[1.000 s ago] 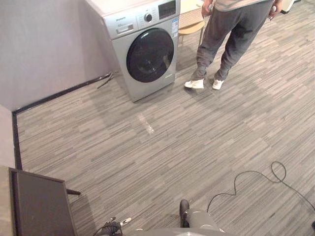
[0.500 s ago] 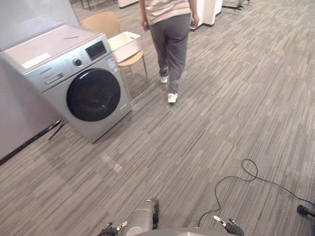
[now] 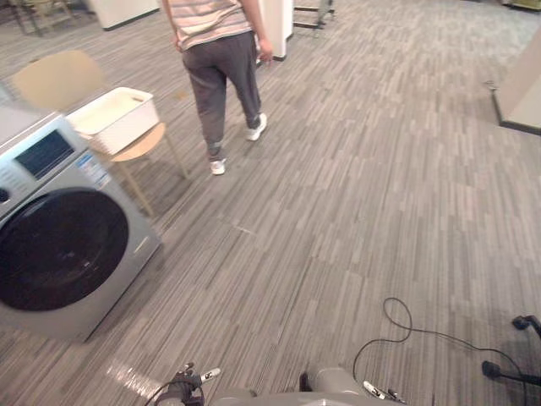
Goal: Organize washtable
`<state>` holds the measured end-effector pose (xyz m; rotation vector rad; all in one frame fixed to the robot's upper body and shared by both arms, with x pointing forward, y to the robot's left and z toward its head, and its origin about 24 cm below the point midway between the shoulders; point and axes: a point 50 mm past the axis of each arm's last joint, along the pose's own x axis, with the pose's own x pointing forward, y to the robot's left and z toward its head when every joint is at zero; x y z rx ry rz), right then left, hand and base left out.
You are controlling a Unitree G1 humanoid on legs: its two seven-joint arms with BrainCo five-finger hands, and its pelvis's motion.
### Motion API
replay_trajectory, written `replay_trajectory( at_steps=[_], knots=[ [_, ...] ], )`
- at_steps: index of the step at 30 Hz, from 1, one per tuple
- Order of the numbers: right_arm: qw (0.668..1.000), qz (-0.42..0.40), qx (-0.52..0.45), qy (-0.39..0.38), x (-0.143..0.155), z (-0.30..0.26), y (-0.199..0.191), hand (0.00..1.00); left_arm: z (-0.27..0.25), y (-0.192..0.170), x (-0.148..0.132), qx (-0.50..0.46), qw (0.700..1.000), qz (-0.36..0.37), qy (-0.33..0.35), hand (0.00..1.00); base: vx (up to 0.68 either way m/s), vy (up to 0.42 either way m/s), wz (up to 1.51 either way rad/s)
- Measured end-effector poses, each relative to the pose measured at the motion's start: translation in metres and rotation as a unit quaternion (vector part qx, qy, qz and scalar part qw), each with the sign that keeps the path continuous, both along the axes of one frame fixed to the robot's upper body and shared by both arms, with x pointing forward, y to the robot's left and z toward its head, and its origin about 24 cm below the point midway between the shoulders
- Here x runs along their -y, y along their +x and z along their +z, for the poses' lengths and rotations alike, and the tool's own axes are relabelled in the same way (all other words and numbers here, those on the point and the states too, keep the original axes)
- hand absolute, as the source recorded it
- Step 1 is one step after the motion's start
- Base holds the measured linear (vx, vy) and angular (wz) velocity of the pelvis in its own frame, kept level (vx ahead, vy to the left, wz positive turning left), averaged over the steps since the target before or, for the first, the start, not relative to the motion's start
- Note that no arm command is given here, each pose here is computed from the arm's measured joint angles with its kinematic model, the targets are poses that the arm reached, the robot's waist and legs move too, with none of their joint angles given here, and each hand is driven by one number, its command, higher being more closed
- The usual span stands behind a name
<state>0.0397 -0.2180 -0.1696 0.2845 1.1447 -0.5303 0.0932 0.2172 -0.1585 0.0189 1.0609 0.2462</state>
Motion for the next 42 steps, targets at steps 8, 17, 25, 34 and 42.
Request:
replay_trajectory(
  at_steps=[8, 17, 25, 34, 42],
  knots=[
    [0.998, -0.053, -0.014, -0.009, 0.009, 0.001, -0.021, 0.00, -0.004, 0.005, 0.030, 0.021, 0.992, 0.107, -0.063, 0.00, 0.32, -0.240, -0.19],
    [0.998, 0.012, 0.058, -0.015, 0.007, 0.009, 0.044, 0.00, 0.002, -0.002, 0.000, 0.036, 0.994, 0.100, -0.026, 0.00, 0.23, -0.151, -0.74],
    [1.000, 0.003, 0.006, 0.012, -0.007, -0.001, 0.008, 0.00, -0.006, -0.060, -0.020, -0.066, 0.995, 0.080, 0.012, 0.00, 0.44, 0.070, -0.60],
    [0.999, -0.037, -0.026, 0.007, 0.006, -0.001, -0.026, 0.00, -0.005, -0.005, 0.011, -0.021, 1.000, 0.000, -0.011, 0.00, -0.04, 0.039, 0.20],
    [0.997, -0.073, -0.034, 0.000, 0.011, 0.000, -0.036, 0.00, -0.007, -0.008, 0.030, 0.002, 0.996, 0.071, -0.053, 0.00, 0.64, -0.291, 0.25]
  ],
)
